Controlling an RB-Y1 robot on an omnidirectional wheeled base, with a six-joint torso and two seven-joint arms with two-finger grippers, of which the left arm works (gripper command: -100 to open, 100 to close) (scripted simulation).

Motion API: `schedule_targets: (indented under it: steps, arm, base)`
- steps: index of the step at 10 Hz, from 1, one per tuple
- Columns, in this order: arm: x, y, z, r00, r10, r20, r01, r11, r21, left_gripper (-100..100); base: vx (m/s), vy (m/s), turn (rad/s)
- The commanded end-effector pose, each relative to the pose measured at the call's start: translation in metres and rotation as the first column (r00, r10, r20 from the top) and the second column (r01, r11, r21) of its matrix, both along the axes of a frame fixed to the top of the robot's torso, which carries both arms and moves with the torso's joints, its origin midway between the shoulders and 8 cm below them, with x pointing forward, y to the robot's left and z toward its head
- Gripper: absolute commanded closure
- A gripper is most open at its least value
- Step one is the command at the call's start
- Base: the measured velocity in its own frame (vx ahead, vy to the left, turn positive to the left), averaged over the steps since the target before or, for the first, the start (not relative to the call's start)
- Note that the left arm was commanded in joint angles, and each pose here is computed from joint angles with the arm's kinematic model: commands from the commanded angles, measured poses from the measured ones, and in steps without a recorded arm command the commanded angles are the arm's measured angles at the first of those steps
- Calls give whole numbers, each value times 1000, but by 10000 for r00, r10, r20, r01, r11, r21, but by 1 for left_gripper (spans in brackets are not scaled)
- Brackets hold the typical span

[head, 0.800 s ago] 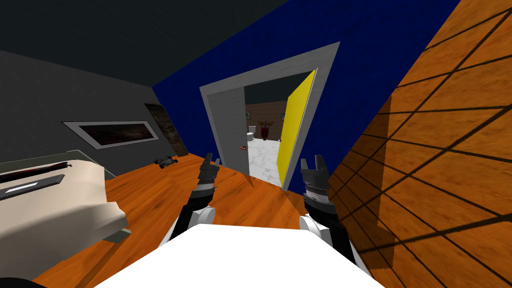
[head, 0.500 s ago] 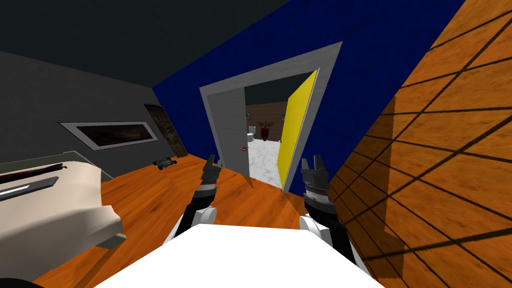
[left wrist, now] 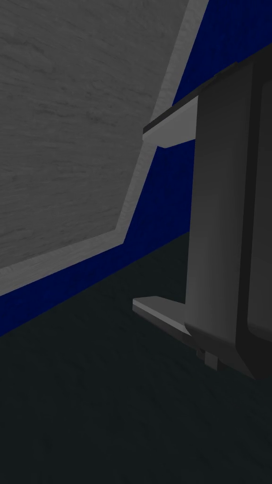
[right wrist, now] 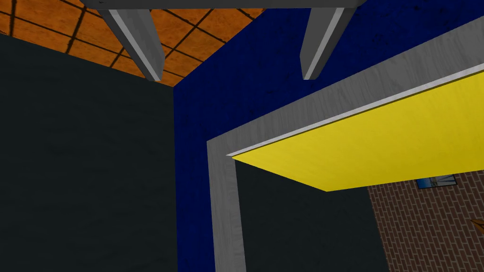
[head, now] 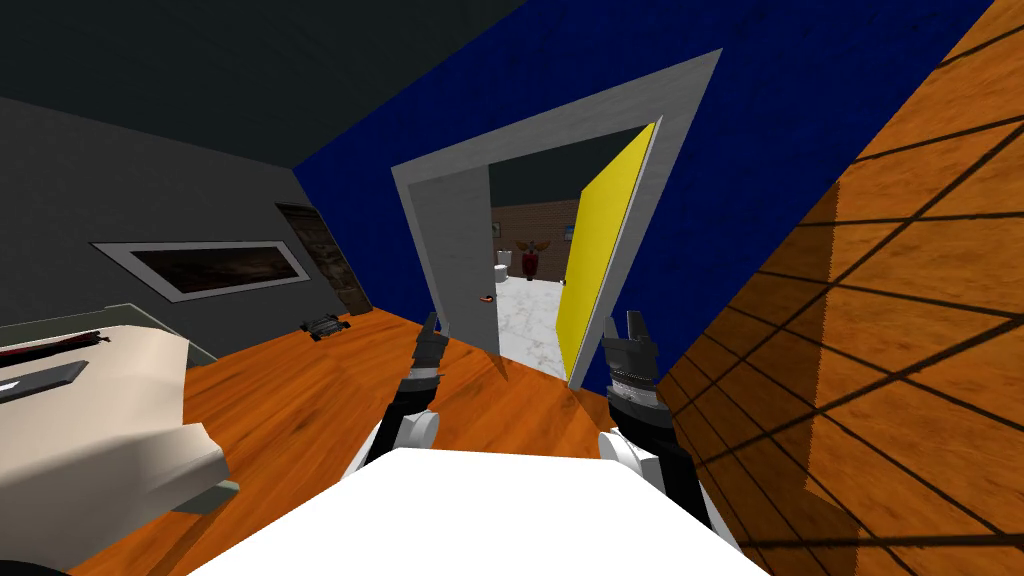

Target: Push the door open

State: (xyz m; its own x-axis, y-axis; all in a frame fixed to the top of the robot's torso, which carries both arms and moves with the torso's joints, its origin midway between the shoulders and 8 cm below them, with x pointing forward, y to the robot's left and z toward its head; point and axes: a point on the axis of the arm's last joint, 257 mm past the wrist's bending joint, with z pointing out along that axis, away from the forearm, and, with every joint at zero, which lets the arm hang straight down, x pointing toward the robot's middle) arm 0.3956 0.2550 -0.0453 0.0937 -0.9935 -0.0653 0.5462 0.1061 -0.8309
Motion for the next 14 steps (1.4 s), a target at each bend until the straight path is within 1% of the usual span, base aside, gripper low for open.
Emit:
schedule_targets:
  steps: [1,5,8,11,14]
  arm:
    - [5,-2,-10,9999,-101,-135,101,9999,-19,-100]
    - [19,-9,-35,9980,-369,-508,366,9993,-67,-100]
    - [30,-16,-57,9948,-592,-824,585,9982,-112,-100]
    - [40,-23,-80,9898,-829,-1162,816,9965,-164,-100]
    - [50,-31,-104,9826,-1073,-1514,1052,9942,-218,-100]
  base:
    - [86,42,-7]
    - [92,42,-6]
    - [102,43,-7]
    - [108,52,-8]
    - [90,52,-7]
